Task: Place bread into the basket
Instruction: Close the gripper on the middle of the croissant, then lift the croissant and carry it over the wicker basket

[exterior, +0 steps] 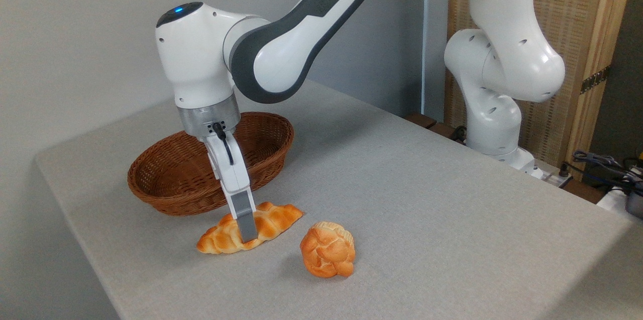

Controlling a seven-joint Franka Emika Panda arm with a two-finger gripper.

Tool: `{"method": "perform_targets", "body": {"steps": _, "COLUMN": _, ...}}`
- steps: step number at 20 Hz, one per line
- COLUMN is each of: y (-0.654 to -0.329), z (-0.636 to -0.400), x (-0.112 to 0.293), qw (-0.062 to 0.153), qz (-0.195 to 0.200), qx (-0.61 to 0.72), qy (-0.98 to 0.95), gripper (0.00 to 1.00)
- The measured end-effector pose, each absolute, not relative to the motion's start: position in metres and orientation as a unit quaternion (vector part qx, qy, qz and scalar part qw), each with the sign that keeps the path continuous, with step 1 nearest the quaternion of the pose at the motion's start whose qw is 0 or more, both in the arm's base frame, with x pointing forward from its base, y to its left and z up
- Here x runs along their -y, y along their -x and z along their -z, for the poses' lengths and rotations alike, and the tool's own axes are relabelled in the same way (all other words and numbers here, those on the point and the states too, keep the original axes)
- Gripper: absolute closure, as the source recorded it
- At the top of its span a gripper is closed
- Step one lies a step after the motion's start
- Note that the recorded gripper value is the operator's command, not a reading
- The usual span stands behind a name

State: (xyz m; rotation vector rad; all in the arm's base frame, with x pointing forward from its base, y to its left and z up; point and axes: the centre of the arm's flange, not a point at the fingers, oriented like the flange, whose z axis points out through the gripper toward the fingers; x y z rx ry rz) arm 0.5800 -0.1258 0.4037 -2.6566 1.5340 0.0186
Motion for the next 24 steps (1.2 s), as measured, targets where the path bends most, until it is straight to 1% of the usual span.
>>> {"method": "perform_targets", "body": {"steps": 4, "y": -0.580, "z": -0.404, "x": 0.126, "qw": 0.037, "qz": -0.006, "qx": -0.500, "qy": 0.865, "gripper": 0.85}}
{"method": "perform_targets", "body": {"steps": 7, "y": -0.580, "z": -0.404, "x": 0.126, "qw": 0.037, "qz": -0.006, "qx": -0.501, "qy": 0.865, "gripper": 0.90}}
{"method": "perform_targets", "body": {"steps": 13, "y": -0.581, "z": -0.406, "x": 0.124, "qw": 0.038, "qz": -0.004, "qx": -0.503, "qy": 0.863, "gripper": 0.90}}
{"method": "perform_targets", "body": {"steps": 16, "y": -0.584, "z": -0.414, "x": 0.122, "qw": 0.041, "qz": 0.004, "qx": -0.501, "qy": 0.864, "gripper": 0.89}}
{"method": "perform_targets", "body": {"steps": 18, "y": -0.591, "z": -0.429, "x": 0.121, "qw": 0.044, "qz": 0.020, "qx": -0.497, "qy": 0.866, "gripper": 0.88}}
{"method": "perform_targets", "body": {"steps": 19, "y": -0.597, "z": -0.444, "x": 0.118, "qw": 0.043, "qz": 0.032, "qx": -0.491, "qy": 0.870, "gripper": 0.86}}
{"method": "perform_targets", "body": {"steps": 20, "y": -0.601, "z": -0.453, "x": 0.116, "qw": 0.042, "qz": 0.038, "qx": -0.486, "qy": 0.872, "gripper": 0.81}}
{"method": "perform_targets", "body": {"steps": 21, "y": -0.606, "z": -0.473, "x": 0.109, "qw": 0.037, "qz": 0.045, "qx": -0.475, "qy": 0.878, "gripper": 0.77}}
{"method": "perform_targets", "body": {"steps": 22, "y": -0.609, "z": -0.496, "x": 0.102, "qw": 0.030, "qz": 0.048, "qx": -0.464, "qy": 0.884, "gripper": 0.77}}
{"method": "perform_targets", "body": {"steps": 23, "y": -0.610, "z": -0.508, "x": 0.099, "qw": 0.026, "qz": 0.048, "qx": -0.460, "qy": 0.886, "gripper": 0.76}}
{"method": "perform_targets", "body": {"steps": 24, "y": -0.609, "z": -0.528, "x": 0.097, "qw": 0.015, "qz": 0.046, "qx": -0.454, "qy": 0.890, "gripper": 0.74}}
